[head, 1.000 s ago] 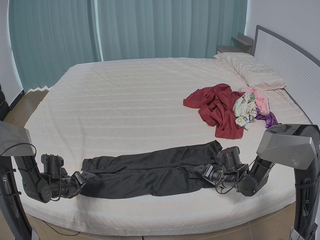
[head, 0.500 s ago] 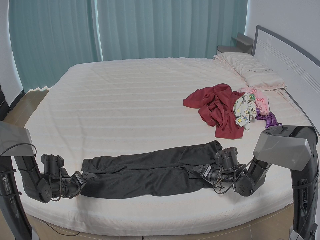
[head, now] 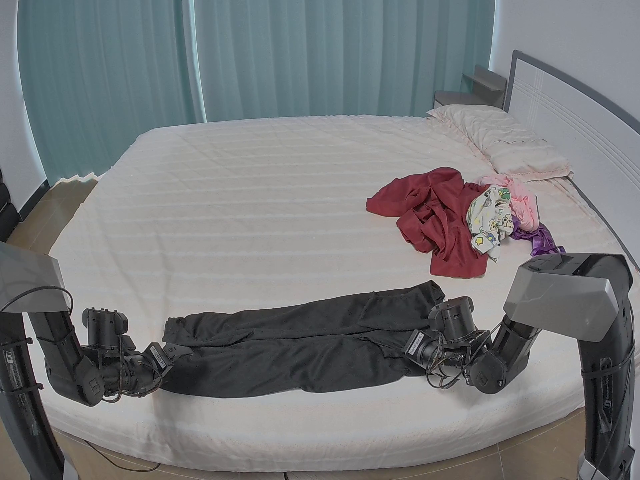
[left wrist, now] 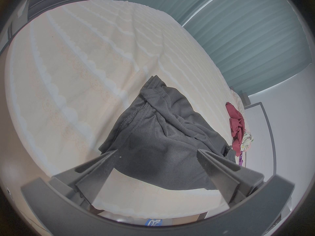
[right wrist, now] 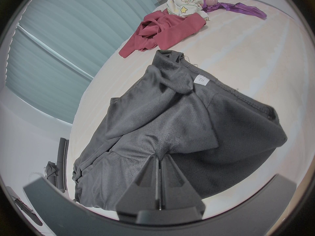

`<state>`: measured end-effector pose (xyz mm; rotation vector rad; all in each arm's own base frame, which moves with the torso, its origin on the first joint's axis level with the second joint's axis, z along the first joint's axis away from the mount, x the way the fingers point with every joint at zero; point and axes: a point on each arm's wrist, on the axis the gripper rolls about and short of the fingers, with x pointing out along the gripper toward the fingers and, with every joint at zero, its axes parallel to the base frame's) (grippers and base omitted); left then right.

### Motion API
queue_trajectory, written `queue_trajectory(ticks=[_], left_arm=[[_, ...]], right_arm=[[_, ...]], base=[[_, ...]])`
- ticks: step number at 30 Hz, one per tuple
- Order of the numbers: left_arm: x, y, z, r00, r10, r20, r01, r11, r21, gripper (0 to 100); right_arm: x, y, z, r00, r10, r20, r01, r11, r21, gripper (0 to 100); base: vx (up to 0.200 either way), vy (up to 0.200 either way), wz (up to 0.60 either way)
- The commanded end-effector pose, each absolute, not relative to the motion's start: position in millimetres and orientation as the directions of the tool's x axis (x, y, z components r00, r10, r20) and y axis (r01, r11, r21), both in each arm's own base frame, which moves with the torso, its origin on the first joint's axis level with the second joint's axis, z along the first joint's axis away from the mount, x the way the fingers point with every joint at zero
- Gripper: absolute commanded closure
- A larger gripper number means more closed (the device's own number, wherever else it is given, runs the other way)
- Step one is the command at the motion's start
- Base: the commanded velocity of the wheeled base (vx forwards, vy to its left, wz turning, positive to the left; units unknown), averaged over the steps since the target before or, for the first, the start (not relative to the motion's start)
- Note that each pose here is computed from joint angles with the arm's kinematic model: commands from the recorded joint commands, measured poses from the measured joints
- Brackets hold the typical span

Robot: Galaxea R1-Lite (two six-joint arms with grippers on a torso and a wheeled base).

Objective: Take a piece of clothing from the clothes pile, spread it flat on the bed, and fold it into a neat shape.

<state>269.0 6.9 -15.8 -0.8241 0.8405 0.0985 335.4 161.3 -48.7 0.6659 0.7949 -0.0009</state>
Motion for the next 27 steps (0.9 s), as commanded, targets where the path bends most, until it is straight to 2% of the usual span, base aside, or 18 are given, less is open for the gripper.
queue_trajectory(ticks=[1,15,27], left_arm=[[269,7,-16,0.682,-0.229,-0.695,-0.387,0.693,-0.608,0],[269,7,-16,0.681,-0.230,-0.695,-0.386,0.693,-0.608,0],[269,7,-16,0.680,-0.230,-0.696,-0.387,0.693,-0.608,0]], right_arm=[[335,159,-45,0.717,0.237,-0.656,0.246,0.794,0.556,100],[314,166,-15,0.696,0.251,-0.673,0.216,0.820,0.529,100],[306,164,-4,0.678,0.250,-0.691,0.218,0.829,0.515,100]], base=[[0.000,0.000,0.00],[0.000,0.000,0.00],[0.000,0.000,0.00]])
